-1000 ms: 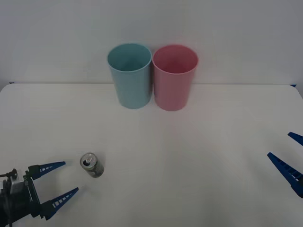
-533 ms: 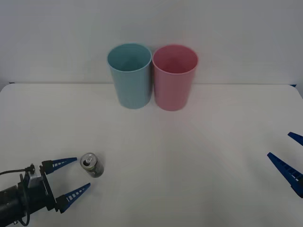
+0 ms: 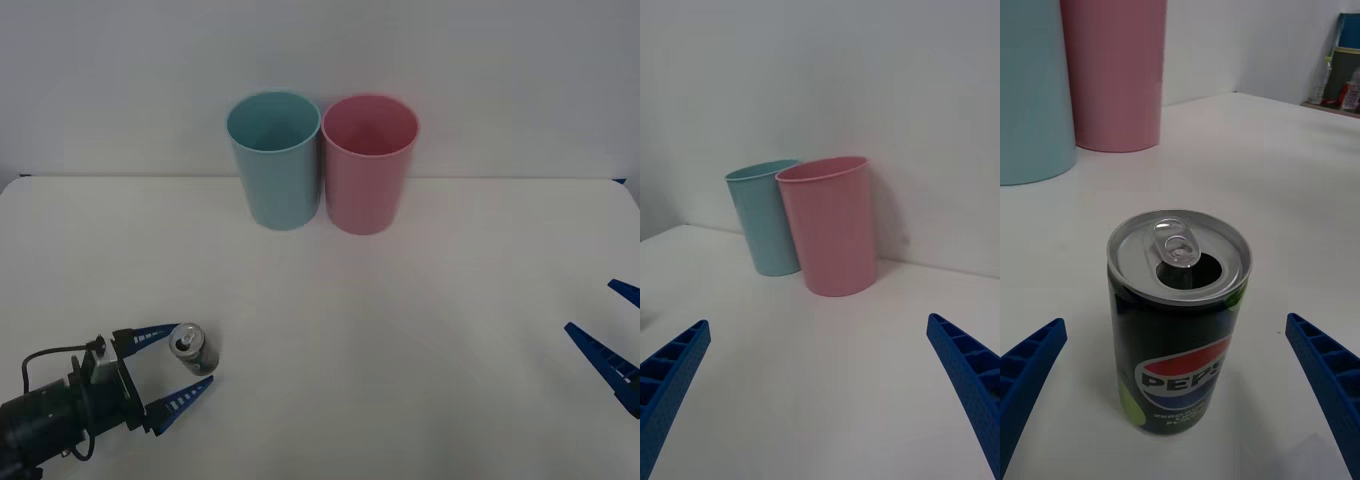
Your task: Grasp the object on the table and drop it into the matching bin: aluminum can to the light blue bin, PET bottle to the pink bin.
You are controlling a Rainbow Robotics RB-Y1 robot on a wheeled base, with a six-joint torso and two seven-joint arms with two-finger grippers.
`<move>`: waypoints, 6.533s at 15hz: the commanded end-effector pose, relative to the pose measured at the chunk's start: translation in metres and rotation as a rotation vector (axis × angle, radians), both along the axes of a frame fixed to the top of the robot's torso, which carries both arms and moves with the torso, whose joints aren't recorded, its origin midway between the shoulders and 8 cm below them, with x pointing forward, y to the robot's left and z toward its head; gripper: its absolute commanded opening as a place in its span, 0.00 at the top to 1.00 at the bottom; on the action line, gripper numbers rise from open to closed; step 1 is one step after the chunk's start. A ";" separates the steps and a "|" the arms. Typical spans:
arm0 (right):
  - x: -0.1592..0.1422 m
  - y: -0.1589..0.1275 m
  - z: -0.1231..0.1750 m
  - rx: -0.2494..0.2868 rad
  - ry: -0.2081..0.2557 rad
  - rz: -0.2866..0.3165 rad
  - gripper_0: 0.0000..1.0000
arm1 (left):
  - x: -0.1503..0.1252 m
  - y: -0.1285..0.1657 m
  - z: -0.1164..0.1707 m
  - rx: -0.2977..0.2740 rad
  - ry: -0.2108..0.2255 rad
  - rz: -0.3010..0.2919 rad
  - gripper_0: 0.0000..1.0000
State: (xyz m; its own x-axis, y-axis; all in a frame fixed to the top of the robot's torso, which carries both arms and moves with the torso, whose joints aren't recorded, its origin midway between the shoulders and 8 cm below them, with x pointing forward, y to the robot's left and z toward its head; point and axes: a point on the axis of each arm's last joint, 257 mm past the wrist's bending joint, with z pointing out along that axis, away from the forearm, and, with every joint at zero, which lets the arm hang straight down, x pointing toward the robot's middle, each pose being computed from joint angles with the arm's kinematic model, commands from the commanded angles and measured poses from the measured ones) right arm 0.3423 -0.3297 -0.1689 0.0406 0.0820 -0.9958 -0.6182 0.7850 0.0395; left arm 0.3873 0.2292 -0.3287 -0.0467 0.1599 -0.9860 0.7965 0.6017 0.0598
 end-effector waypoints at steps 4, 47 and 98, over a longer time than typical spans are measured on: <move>0.000 0.000 0.000 0.000 0.000 0.000 0.00 | 0.006 -0.012 0.000 -0.011 0.005 -0.005 0.00; 0.000 0.000 0.000 0.000 0.000 0.000 0.00 | 0.118 0.002 0.259 -0.333 -0.330 0.297 1.00; 0.000 0.000 0.000 0.000 0.000 0.000 0.00 | 0.269 -0.105 0.328 -0.260 -0.274 0.345 0.00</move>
